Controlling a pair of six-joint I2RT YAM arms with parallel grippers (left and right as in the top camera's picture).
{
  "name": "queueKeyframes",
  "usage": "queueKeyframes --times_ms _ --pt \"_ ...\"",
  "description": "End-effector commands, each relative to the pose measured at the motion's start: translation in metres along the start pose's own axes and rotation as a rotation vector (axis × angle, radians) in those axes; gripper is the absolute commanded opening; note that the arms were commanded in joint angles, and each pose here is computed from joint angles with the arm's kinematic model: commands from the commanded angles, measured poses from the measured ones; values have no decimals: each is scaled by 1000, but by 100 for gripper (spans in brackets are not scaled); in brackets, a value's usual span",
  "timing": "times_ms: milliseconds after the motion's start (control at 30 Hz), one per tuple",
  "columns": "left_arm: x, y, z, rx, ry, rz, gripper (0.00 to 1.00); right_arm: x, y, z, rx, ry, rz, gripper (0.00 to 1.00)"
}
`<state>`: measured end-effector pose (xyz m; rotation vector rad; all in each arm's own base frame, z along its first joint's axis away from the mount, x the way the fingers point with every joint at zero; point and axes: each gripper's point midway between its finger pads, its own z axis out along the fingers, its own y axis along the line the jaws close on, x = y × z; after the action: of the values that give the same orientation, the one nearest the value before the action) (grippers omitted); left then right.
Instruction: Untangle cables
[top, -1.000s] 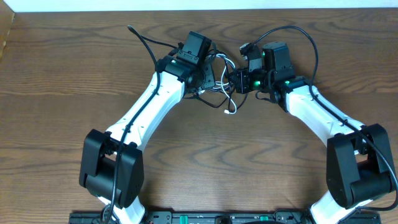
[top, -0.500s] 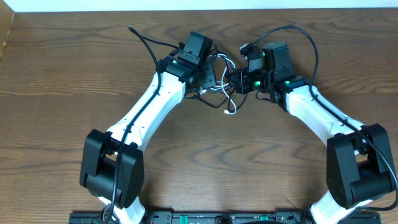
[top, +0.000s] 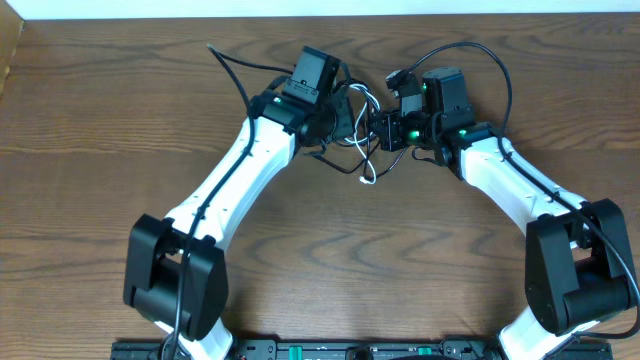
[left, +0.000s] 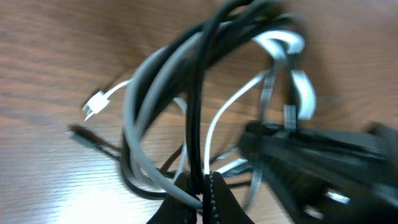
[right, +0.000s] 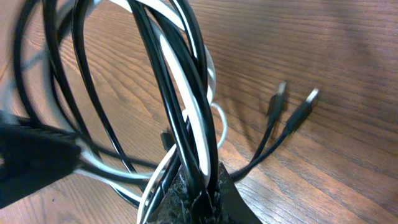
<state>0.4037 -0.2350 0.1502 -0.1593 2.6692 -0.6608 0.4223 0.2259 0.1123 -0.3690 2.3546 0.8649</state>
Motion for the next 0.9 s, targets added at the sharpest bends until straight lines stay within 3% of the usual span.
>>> queueKeyframes --times_ms 0,200,500,867 --pt "-3 -25 -21 162 19 5 7 -7 9 -5 -21 -17 -36 1" --pt "-15 -43 -42 395 69 -10 8 -7 9 -5 -20 -17 -52 1" --pt "-31 -34 -77 614 137 -61 7 -7 -1 -5 38 -18 -52 1" --pt "-39 -29 -110 737 151 -72 7 -3 -32 -9 211 -6 -91 1"
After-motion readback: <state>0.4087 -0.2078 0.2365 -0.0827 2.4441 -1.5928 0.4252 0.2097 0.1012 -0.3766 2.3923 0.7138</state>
